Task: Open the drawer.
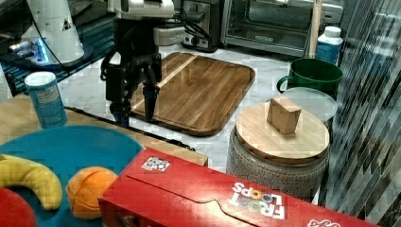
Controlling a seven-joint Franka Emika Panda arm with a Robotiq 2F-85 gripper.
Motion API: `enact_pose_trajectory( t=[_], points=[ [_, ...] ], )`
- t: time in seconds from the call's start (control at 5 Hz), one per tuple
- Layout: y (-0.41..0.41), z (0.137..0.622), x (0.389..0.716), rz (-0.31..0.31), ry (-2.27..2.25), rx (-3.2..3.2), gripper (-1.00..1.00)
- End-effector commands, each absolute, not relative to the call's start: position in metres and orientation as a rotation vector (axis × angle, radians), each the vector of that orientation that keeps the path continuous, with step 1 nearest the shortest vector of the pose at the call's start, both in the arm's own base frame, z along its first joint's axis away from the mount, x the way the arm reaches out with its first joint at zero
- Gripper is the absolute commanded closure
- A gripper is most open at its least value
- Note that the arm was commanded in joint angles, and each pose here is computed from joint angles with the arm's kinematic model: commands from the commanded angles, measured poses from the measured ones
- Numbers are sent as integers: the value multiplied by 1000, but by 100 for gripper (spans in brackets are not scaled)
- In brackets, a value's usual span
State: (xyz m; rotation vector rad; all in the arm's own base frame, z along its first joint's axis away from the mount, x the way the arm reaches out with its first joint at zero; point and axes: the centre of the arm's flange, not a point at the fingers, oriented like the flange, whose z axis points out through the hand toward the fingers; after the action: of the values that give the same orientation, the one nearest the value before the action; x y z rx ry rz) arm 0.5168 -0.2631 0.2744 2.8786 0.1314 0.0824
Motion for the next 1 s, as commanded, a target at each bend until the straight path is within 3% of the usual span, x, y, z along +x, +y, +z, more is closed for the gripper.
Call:
enact_pose_trajectory(
  t=[0.2,0.8,1.0],
  points=[
    [-248,280,545,229,126,2864,-100],
    [-231,261,560,228,179,2892,-100],
    [-217,263,559,170,155,2935,-100]
  ],
)
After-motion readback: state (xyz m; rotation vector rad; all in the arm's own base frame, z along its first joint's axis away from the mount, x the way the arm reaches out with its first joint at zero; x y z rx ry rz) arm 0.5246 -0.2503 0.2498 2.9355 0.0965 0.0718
